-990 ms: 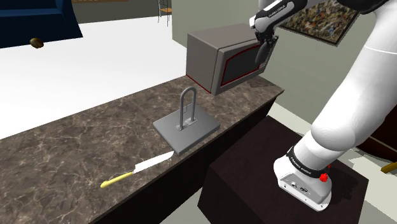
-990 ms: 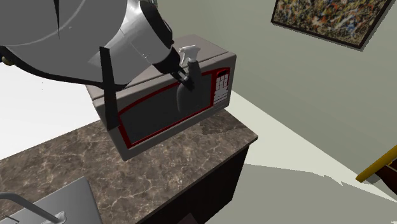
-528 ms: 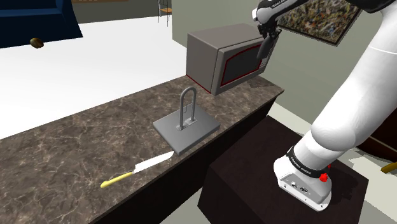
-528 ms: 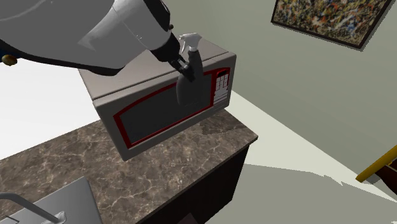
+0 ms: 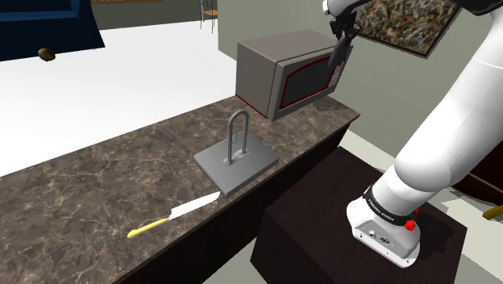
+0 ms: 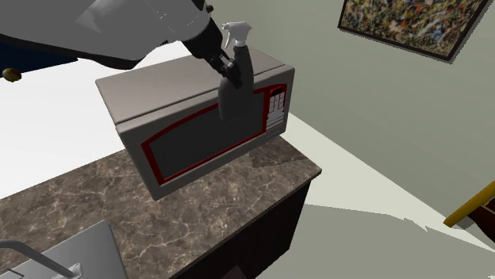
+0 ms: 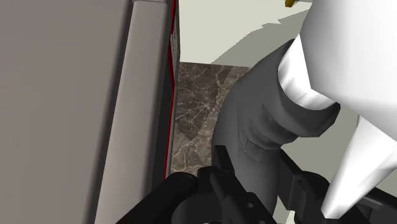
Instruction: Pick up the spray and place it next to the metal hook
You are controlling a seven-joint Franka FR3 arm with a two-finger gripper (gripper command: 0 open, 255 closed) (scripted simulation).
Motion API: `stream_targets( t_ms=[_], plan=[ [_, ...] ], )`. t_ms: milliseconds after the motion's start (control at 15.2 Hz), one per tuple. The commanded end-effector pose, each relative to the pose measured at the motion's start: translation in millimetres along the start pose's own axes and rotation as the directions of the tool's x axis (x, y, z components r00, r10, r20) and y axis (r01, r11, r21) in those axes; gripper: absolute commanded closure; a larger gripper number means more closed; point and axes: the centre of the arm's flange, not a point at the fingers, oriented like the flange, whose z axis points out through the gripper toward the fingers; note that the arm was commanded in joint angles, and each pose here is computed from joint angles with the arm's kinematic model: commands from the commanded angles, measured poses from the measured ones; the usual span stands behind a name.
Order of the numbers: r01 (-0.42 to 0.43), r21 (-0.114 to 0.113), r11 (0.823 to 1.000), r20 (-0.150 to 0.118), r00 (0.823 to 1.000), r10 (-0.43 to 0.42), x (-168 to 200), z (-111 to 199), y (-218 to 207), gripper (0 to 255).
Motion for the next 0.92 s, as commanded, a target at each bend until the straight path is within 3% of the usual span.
stream_targets(
  t_ms=[0, 198, 858],
  plan=[
    [0.0, 0.0, 1.0, 0.0, 1.0, 0.0, -6, -9, 0, 255],
    [0.0, 0.0, 1.0, 0.0, 1.0, 0.0, -13, -21, 0, 255],
    [0.0, 0.0, 1.0, 0.0, 1.0, 0.0, 90, -84, 53, 255]
  ],
)
